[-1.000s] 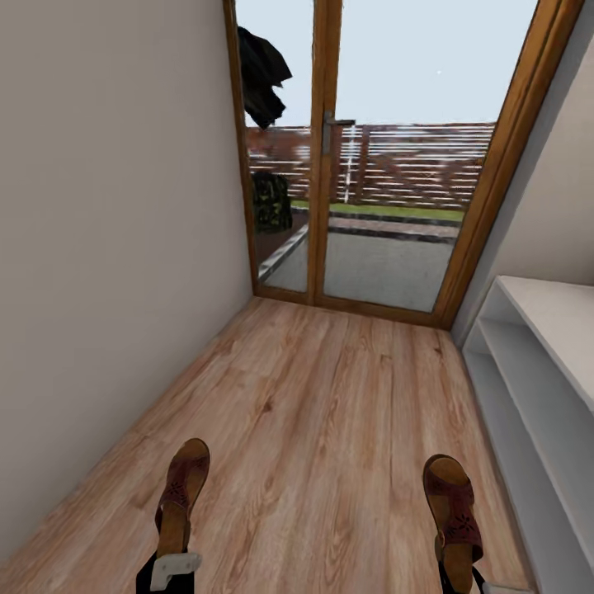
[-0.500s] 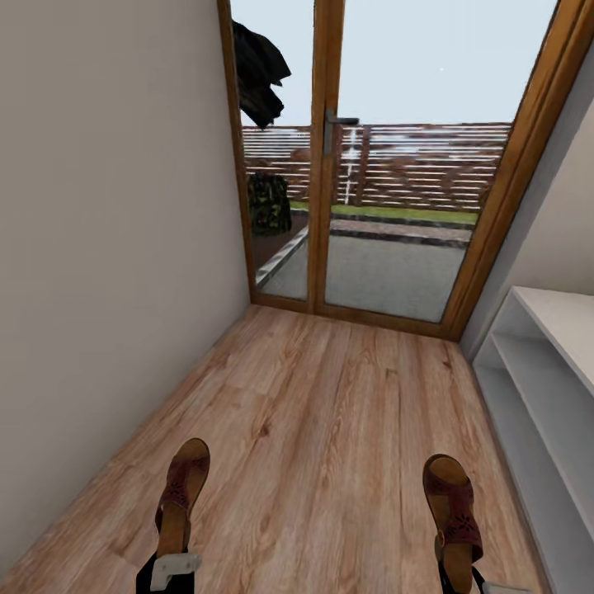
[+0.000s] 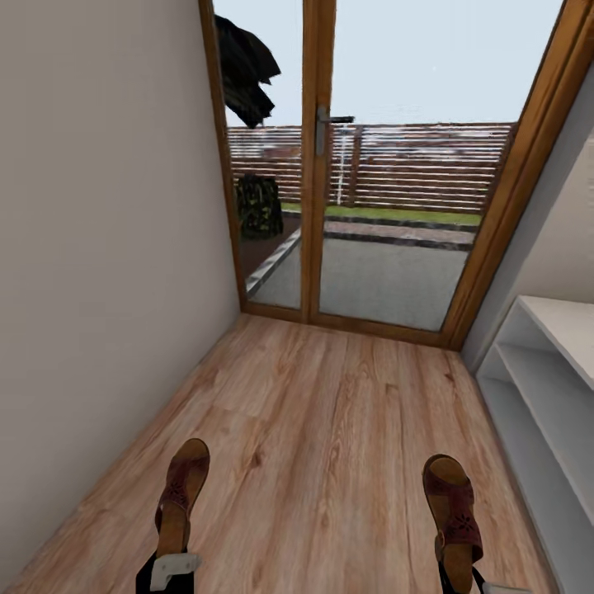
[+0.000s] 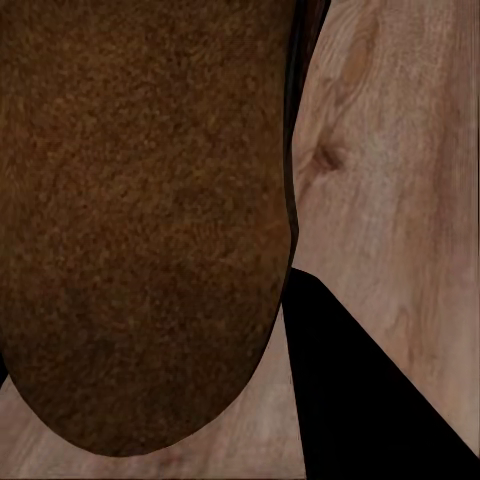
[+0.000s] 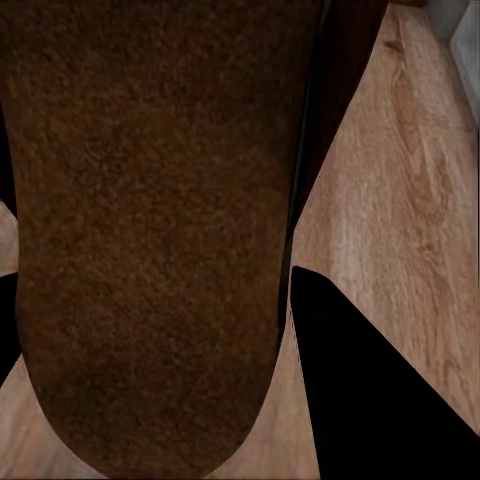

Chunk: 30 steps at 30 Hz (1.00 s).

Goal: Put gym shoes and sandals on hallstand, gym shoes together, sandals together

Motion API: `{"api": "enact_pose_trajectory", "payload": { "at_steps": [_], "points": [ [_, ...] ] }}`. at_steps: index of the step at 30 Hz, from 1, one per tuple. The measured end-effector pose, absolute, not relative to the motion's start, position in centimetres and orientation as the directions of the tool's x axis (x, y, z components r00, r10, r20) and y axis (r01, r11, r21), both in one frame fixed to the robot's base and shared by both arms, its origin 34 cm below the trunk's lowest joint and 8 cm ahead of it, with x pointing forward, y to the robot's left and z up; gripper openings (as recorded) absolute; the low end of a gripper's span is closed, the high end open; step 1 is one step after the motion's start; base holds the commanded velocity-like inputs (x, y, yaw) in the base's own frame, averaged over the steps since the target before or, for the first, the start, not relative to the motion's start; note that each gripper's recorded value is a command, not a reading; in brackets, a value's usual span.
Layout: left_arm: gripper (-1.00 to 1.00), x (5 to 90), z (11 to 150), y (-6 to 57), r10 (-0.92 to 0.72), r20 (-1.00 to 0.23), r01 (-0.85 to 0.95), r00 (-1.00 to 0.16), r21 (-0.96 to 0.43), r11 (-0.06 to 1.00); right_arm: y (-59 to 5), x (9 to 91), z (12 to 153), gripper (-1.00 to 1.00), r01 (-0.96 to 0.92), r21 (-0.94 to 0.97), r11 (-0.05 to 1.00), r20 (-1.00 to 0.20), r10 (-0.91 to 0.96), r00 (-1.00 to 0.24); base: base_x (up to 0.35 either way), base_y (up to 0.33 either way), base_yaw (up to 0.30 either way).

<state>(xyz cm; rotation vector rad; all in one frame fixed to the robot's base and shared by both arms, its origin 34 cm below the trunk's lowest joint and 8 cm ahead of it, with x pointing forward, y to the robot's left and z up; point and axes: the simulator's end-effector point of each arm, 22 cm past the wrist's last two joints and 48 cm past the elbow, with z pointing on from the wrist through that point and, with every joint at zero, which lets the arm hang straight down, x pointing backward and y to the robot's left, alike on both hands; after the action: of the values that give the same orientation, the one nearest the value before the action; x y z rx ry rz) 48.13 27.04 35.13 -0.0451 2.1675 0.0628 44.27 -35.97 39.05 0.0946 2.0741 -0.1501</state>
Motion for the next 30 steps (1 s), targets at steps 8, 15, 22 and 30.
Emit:
{"api": "enact_pose_trajectory", "payload": {
  "at_steps": [8,15,22,30],
  "points": [
    [-1.0,48.3,35.36,27.0,-0.009,-0.83,-0.057,-0.557,0.027,0.998,-35.97,44.39,39.23,-1.0,0.131,-0.067,0.989,-0.877,0.005,-0.481,0.338,0.091,-0.253],
    [-1.0,48.31,35.4,27.03,-0.009,-0.831,-0.057,-0.557,0.027,0.998,-35.96,44.45,39.3,-1.0,0.131,-0.066,0.989,-0.878,0.005,-0.479,0.338,0.097,-0.061],
    [-1.0,48.35,35.45,27.03,-0.01,-0.832,-0.057,-0.555,0.027,0.998,-35.97,44.47,39.34,-1.0,0.131,-0.066,0.989,-0.878,0.005,-0.478,0.338,0.097,-0.08],
    [-1.0,48.49,35.64,26.99,-0.01,-0.835,-0.057,-0.551,0.026,0.998,-35.97,44.56,39.5,-1.0,0.131,-0.065,0.989,-0.88,0.005,-0.474,0.334,0.118,-0.219]
  ]
}}
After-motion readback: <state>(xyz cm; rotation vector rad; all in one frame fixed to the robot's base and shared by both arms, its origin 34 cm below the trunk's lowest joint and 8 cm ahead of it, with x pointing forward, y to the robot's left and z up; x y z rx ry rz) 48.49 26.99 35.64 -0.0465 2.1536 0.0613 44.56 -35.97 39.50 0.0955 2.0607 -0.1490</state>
